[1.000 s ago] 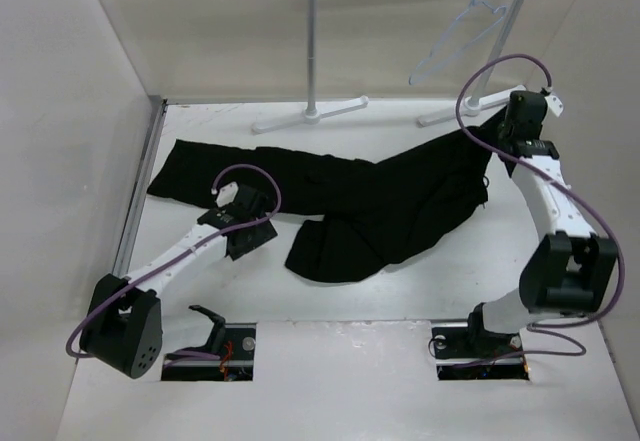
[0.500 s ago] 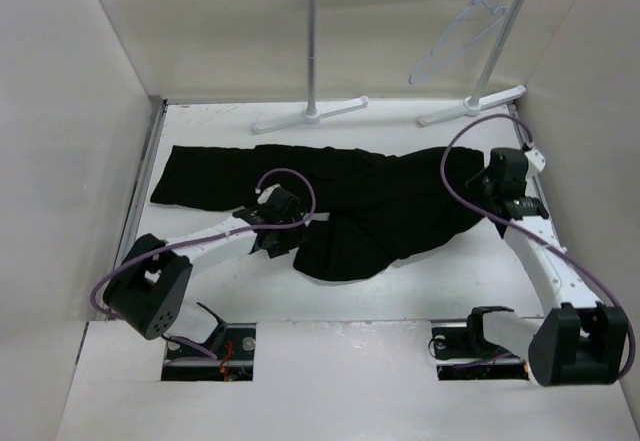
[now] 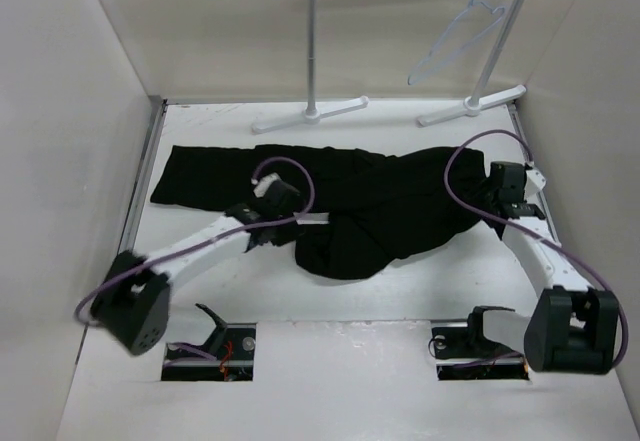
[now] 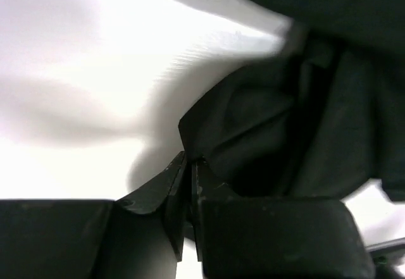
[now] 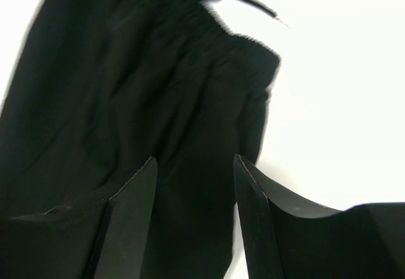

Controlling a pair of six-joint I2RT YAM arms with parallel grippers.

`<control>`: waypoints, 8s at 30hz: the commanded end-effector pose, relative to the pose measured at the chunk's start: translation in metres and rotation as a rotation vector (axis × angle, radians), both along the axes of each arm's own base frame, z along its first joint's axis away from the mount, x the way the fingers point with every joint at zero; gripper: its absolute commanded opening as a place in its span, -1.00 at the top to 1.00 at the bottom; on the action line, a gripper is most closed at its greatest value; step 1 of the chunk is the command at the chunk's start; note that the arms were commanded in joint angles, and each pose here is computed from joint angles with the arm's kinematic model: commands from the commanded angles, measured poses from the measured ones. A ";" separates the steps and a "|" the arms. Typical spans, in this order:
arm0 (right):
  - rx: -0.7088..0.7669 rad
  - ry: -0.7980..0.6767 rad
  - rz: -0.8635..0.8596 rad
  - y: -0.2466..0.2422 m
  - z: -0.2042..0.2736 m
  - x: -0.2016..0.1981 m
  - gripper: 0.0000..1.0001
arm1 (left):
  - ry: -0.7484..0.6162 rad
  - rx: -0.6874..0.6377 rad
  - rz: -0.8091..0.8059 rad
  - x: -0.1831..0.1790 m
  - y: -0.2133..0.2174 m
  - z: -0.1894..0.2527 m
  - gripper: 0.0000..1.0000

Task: Place the trousers on the hanger
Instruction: Flatten out the trousers at the center of the board.

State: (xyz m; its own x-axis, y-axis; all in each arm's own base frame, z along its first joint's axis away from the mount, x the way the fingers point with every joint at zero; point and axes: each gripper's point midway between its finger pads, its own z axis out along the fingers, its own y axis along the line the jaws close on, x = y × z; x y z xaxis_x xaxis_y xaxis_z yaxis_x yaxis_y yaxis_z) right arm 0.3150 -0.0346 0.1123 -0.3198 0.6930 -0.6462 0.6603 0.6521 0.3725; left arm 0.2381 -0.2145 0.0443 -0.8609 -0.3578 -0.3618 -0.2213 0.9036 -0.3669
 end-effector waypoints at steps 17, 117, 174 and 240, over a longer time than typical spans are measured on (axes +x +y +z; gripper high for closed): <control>0.096 0.112 -0.058 -0.011 -0.042 0.018 -0.02 | -0.338 0.105 0.764 -0.016 0.235 0.179 0.92; 0.050 0.168 0.036 -0.084 -0.025 0.121 -0.10 | -0.128 0.363 0.583 0.314 0.297 0.054 -0.26; 0.134 -0.065 -0.055 -0.084 0.030 0.249 0.86 | -0.359 0.184 0.804 0.385 0.337 0.088 0.81; 0.213 0.168 -0.344 -0.108 -0.053 0.032 0.11 | 0.198 0.157 0.957 -0.083 0.250 0.048 -0.08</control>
State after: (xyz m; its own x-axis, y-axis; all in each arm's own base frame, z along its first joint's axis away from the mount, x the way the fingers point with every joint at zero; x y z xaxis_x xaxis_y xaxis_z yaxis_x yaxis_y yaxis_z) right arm 0.3439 -0.1415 0.0679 -0.1433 0.8779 -0.4570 0.8741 0.3288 0.3576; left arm 0.1979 0.0333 0.1087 -0.3098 -0.8624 -0.4004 -0.8587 0.4346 -0.2716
